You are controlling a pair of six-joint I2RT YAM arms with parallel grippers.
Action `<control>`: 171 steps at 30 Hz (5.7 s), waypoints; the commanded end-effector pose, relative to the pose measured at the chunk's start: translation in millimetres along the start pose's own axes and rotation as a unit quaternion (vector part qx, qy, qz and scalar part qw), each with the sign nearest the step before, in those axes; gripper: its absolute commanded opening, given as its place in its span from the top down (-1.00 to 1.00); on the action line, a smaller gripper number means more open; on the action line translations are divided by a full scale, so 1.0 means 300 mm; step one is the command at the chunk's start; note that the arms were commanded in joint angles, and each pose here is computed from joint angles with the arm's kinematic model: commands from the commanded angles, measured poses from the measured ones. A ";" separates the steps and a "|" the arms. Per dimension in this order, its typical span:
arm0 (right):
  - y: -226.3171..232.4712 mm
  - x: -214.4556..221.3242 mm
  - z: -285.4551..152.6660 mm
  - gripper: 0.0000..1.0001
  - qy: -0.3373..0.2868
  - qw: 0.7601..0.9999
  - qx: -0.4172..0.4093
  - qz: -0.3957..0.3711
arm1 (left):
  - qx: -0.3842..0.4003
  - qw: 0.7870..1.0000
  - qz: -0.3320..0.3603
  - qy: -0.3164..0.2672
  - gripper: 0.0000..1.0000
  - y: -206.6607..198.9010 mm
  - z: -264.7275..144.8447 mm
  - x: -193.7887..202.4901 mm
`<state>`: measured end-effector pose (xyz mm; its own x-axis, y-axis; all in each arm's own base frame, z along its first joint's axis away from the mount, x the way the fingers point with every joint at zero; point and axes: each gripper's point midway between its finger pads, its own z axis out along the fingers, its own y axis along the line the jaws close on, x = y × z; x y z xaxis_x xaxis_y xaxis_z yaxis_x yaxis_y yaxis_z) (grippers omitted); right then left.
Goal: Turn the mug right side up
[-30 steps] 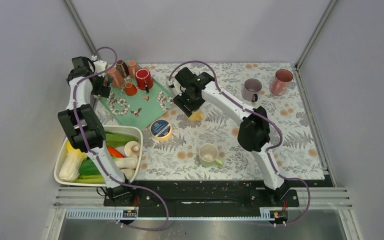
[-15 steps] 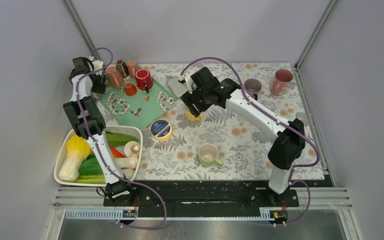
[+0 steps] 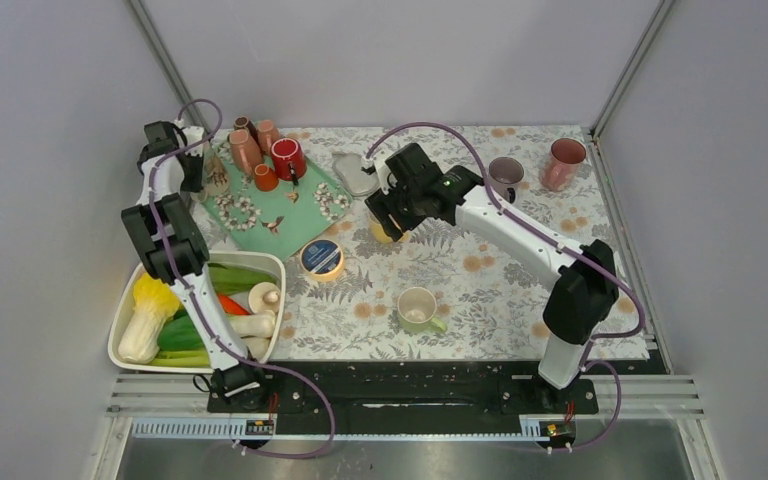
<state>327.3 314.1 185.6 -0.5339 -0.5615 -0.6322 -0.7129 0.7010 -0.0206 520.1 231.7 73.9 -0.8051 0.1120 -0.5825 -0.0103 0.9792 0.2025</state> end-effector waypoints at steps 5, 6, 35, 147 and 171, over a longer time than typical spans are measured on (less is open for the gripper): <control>0.098 -0.135 -0.125 -0.42 -0.113 0.991 -0.070 0.016 | -0.003 0.991 -0.051 -0.122 1.00 -0.029 -0.403 -0.136; 0.107 -0.146 -0.134 -0.42 -0.124 0.989 -0.076 0.019 | 0.003 0.989 -0.054 -0.135 1.00 -0.043 -0.439 -0.141; 0.355 -0.466 -0.357 -0.39 -0.433 0.791 -0.349 0.255 | 0.430 0.874 -0.046 -0.222 1.00 -0.954 -1.111 -0.229; 0.496 0.057 -0.114 -0.15 0.024 0.978 -0.128 -0.161 | 0.126 0.985 0.061 -0.104 -0.79 -0.718 -0.289 -0.276; 0.392 0.047 -0.261 -0.26 -0.039 0.982 -0.074 -0.171 | 0.052 0.998 -0.031 -0.022 0.57 -0.752 -0.008 -0.256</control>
<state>200.5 355.1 219.1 -0.2560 -0.7346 -0.6284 -0.9074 0.4067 -0.1057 569.6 -6.9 58.9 -0.8096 0.0607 -0.5838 0.0378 0.9980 0.0513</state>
